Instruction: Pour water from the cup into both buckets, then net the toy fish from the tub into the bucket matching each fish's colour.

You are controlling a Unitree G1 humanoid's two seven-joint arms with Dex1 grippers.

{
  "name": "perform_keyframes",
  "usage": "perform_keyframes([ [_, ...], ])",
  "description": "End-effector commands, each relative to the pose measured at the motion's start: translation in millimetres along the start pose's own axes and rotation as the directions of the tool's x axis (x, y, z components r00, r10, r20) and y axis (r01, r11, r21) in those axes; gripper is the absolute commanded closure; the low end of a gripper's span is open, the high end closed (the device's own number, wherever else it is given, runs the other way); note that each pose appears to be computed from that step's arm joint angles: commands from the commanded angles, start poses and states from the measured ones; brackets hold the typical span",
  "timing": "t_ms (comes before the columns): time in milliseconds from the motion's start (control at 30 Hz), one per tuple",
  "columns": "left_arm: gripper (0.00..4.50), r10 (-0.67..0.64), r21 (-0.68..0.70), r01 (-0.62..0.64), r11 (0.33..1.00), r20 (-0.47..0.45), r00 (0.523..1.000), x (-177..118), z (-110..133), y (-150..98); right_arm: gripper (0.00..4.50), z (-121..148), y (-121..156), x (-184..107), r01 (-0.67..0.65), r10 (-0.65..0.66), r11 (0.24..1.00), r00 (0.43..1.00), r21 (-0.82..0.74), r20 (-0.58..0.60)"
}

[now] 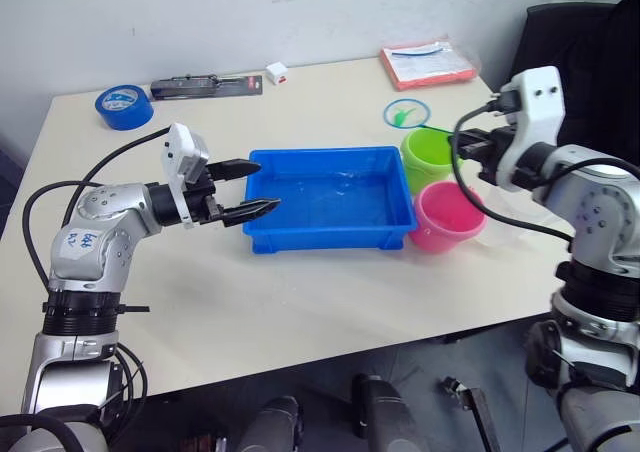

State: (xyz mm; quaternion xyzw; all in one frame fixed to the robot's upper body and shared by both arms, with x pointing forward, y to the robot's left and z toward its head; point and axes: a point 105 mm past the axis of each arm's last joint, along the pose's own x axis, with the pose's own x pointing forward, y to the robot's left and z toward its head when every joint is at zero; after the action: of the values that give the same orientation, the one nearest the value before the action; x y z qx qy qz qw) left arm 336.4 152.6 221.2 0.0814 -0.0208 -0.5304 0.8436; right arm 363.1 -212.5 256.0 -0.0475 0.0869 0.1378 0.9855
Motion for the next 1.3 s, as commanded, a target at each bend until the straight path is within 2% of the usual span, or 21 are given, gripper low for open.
perform_keyframes([
  [33,0.00,-0.004,0.038,0.003,0.999,0.023,1.000,-2,8,2,3.72,10,-24,-12,0.102,-0.099,0.992,0.994,-0.073,0.045],
  [200,0.00,-0.010,0.041,0.009,0.999,0.027,1.000,0,6,1,3.72,2,-33,-5,0.174,-0.175,0.941,0.984,-0.290,0.025],
  [333,0.00,-0.012,0.045,0.011,0.999,0.035,0.999,1,7,0,3.72,-1,-29,4,0.200,-0.210,0.803,0.977,-0.562,0.047],
  [400,0.00,-0.012,0.045,0.011,0.999,0.038,0.999,1,6,0,3.72,-3,-27,6,0.192,-0.213,0.699,0.975,-0.689,0.056],
  [433,0.00,-0.012,0.044,0.010,0.999,0.039,0.999,1,5,-1,3.72,-4,-27,6,0.189,-0.223,0.622,0.973,-0.760,0.059],
  [500,0.00,-0.012,0.044,0.010,0.999,0.040,0.999,0,4,-2,3.72,-6,-27,7,0.181,-0.228,0.526,0.971,-0.831,0.067],
  [567,0.00,-0.014,0.042,0.012,0.999,0.045,0.999,1,4,-3,3.72,-4,-25,7,0.185,-0.235,0.329,0.966,-0.926,0.110],
  [633,0.00,-0.015,0.040,0.013,0.999,0.049,0.999,2,3,-4,3.72,-3,-23,7,0.177,-0.227,0.190,0.965,-0.966,0.132],
  [667,0.00,-0.015,0.039,0.013,0.999,0.051,0.999,2,3,-4,3.72,-3,-22,7,0.174,-0.223,0.141,0.965,-0.975,0.140],
  [733,0.00,-0.016,0.038,0.014,0.999,0.053,0.998,2,3,-4,3.72,-2,-22,7,0.170,-0.218,0.090,0.965,-0.981,0.148],
  [800,0.00,-0.018,0.036,0.016,0.999,0.053,0.998,3,2,-4,3.72,1,-19,5,0.167,-0.200,-0.069,0.963,-0.984,0.178],
  [900,0.00,-0.021,0.036,0.019,0.999,0.057,0.998,4,2,-5,3.72,1,-19,3,0.155,-0.185,-0.175,0.965,-0.972,0.187],
  [967,0.00,-0.023,0.036,0.021,0.999,0.060,0.998,4,3,-5,3.72,1,-21,2,0.159,-0.187,-0.169,0.964,-0.973,0.190],
  [1067,0.00,-0.026,0.034,0.024,0.999,0.063,0.998,5,3,-6,3.72,4,-20,0,0.174,-0.180,-0.106,0.965,-0.979,0.191],
  [1133,0.00,-0.027,0.034,0.025,0.999,0.062,0.998,5,2,-6,3.72,6,-16,-2,0.184,-0.168,0.028,0.970,-0.982,0.177],
  [1200,0.00,-0.029,0.035,0.027,0.999,0.061,0.998,5,2,-6,3.72,9,-13,-5,0.183,-0.151,0.124,0.975,-0.975,0.164],
  [1233,0.00,-0.031,0.036,0.029,0.999,0.058,0.998,4,2,-6,3.72,11,-12,-7,0.189,-0.140,0.222,0.977,-0.957,0.160],
  [1300,0.00,-0.033,0.039,0.031,0.999,0.054,0.998,3,3,-6,3.72,16,-8,-10,0.186,-0.106,0.359,0.982,-0.914,0.158],
])
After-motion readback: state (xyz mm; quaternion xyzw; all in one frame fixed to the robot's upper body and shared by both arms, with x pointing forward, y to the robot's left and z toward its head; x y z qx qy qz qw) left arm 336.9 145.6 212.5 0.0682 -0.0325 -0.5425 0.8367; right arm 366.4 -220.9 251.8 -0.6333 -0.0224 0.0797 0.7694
